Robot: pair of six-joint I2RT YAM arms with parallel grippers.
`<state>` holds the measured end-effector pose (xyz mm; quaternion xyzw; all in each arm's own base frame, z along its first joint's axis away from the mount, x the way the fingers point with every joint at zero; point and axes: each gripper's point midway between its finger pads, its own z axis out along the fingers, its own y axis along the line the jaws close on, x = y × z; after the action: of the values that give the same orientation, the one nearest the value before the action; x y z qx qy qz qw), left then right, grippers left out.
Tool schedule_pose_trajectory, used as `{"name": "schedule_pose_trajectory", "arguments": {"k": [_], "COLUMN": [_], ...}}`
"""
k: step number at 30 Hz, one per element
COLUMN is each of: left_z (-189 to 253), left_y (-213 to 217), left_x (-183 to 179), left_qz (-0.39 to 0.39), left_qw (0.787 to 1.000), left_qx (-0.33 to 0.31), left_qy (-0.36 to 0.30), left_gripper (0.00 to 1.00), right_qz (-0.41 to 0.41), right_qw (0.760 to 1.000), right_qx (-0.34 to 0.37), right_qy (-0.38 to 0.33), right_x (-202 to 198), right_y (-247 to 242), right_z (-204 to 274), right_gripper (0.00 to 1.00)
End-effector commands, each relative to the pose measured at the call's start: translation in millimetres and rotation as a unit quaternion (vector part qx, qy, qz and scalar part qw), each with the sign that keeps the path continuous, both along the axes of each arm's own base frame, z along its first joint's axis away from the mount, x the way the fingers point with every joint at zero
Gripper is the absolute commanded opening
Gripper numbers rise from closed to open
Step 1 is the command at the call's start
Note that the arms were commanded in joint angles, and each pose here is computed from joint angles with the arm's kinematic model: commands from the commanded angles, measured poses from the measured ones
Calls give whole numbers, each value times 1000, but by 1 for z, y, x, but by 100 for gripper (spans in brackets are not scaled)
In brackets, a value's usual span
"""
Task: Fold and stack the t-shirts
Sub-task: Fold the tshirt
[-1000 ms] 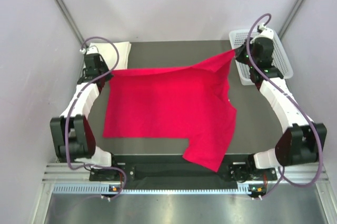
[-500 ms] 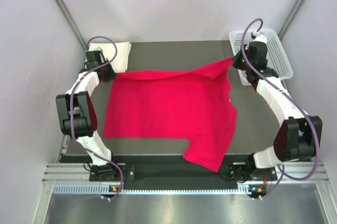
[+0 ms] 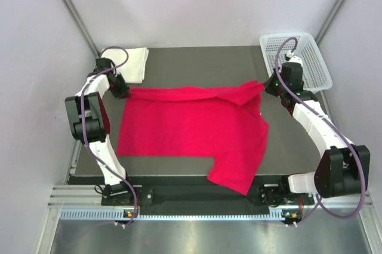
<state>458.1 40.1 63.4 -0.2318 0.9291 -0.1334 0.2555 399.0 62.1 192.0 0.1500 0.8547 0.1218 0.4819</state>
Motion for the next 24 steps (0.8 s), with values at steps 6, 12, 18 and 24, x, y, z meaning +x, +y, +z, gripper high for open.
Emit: {"name": "schedule_pose_trajectory", "arguments": {"k": [6,12,18,24], "left_z": [-12,-12,7,33], "left_y": [-3,6,13,1], "left_x": [-7,-11,-2,25], "left_qz": [-19,-13,1,-12], "left_qw": [999,999,1000,997], "left_qx": [-17,-6,-22,-62], "left_qy": [39,50,21,-45], "left_gripper": [0,0,0,0], "right_qz": [5,11,13,6], "right_qw": [1000,999,1000,1000], "right_qx": [8,4,-1,-5], "right_qy": [13,30,27,-22], "right_x": [-1,-4,-1,31], "right_y": [7,9,10,11], "right_z": [-12,-24,-23,8], "right_gripper": [0,0,0,0]}}
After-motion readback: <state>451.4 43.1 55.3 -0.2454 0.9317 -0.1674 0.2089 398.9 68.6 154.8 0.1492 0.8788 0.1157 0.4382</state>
